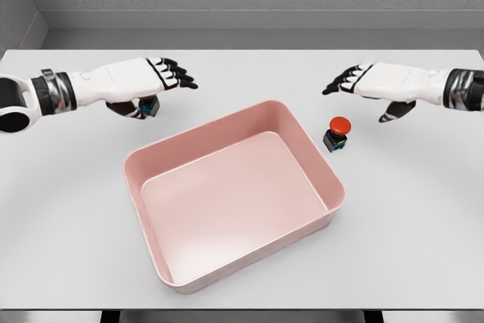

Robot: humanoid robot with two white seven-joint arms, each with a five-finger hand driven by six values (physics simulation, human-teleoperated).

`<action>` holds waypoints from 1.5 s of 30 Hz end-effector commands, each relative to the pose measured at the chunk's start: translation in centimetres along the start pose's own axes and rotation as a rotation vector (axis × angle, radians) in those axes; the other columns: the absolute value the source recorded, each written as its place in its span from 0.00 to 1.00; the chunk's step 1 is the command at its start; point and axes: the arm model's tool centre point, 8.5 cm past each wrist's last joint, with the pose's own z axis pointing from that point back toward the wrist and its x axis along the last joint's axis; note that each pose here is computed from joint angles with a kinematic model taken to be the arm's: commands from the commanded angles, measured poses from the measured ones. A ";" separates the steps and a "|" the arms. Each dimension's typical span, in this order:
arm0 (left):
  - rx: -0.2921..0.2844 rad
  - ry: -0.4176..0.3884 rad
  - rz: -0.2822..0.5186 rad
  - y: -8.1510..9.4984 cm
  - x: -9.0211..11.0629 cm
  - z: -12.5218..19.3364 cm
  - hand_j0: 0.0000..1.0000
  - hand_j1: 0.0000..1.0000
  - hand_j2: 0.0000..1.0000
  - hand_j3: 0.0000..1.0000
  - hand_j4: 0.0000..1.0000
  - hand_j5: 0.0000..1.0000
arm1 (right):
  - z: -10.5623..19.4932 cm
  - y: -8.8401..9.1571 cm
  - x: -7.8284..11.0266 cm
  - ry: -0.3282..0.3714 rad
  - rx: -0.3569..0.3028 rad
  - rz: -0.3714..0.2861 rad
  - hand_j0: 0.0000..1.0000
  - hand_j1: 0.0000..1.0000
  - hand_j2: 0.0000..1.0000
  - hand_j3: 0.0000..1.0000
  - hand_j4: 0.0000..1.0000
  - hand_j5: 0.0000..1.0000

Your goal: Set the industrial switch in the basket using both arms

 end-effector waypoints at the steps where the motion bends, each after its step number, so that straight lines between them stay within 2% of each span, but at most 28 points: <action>1: -0.012 0.026 0.020 -0.7 -0.8 0.1 1.00 1.00 1.00 1.00 1.00 1.00 | -0.3 0.4 0.3 -0.010 0.010 -0.005 1.00 1.00 1.00 1.00 1.00 1.00; 4: -0.019 0.067 0.020 -0.6 -2.1 0.6 1.00 1.00 1.00 1.00 1.00 1.00 | -0.8 0.8 0.7 -0.025 0.021 -0.008 1.00 1.00 1.00 1.00 1.00 1.00; 7: -0.030 0.104 0.042 -1.4 -3.2 0.4 1.00 1.00 1.00 1.00 1.00 1.00 | -1.2 1.2 1.3 -0.044 0.034 -0.003 1.00 1.00 1.00 1.00 1.00 1.00; 19: -0.033 0.123 0.079 -2.4 -3.6 -0.7 1.00 1.00 1.00 1.00 1.00 1.00 | -3.8 2.1 3.1 -0.106 0.061 -0.007 1.00 1.00 1.00 1.00 1.00 1.00; 26: -0.053 0.170 0.105 -3.6 -4.7 -0.3 1.00 1.00 1.00 1.00 1.00 1.00 | -3.7 2.3 2.8 -0.095 0.067 -0.010 1.00 1.00 1.00 1.00 1.00 1.00; 28: -0.049 0.159 0.108 -3.6 -4.5 -1.0 1.00 1.00 1.00 1.00 1.00 1.00 | -3.7 2.3 2.8 -0.095 0.067 -0.010 1.00 1.00 1.00 1.00 1.00 1.00; 30: -0.051 0.162 0.110 -3.7 -4.5 -0.9 1.00 1.00 1.00 1.00 1.00 1.00 | -3.6 2.4 2.8 -0.094 0.070 -0.011 0.95 0.95 0.95 0.95 0.95 0.95; 40: -0.048 0.150 0.115 -3.9 -4.1 -1.4 1.00 1.00 1.00 1.00 1.00 1.00 | -3.6 2.4 2.8 -0.096 0.069 -0.010 0.86 0.86 0.86 0.86 0.86 0.86; 45: -0.048 0.152 0.115 -3.9 -4.2 -1.3 0.77 0.77 0.77 0.77 0.77 0.77 | -3.6 2.5 2.8 -0.095 0.072 -0.009 0.85 0.85 0.85 0.85 0.85 0.85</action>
